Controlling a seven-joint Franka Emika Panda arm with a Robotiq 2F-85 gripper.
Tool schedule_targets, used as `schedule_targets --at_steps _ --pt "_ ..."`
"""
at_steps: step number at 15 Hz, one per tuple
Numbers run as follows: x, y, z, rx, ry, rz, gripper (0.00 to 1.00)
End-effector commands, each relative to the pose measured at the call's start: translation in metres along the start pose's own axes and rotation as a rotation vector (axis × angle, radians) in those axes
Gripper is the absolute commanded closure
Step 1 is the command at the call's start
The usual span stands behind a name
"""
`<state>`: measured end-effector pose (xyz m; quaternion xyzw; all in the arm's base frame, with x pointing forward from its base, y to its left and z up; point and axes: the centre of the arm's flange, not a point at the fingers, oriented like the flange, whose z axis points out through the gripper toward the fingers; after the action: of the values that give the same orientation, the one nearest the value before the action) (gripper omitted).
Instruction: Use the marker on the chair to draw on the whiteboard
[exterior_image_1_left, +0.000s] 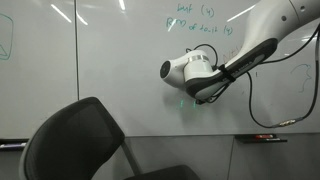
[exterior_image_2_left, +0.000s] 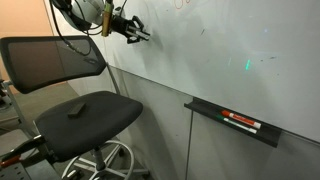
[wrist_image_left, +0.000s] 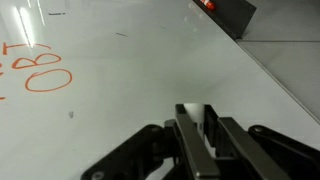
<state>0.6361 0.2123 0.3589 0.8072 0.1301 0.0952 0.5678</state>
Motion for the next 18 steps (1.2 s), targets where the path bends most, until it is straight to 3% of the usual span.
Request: schedule_targets --at_steps 1,13,18 --pt "0.013 0.013 -0.002 -0.040 0.007 -0.008 0.90" --pt "0.020 0.035 -0.003 -0.162 0.077 0.016 0.90" --pt "0.009 0.032 -0.006 -0.113 0.058 -0.005 0.90"
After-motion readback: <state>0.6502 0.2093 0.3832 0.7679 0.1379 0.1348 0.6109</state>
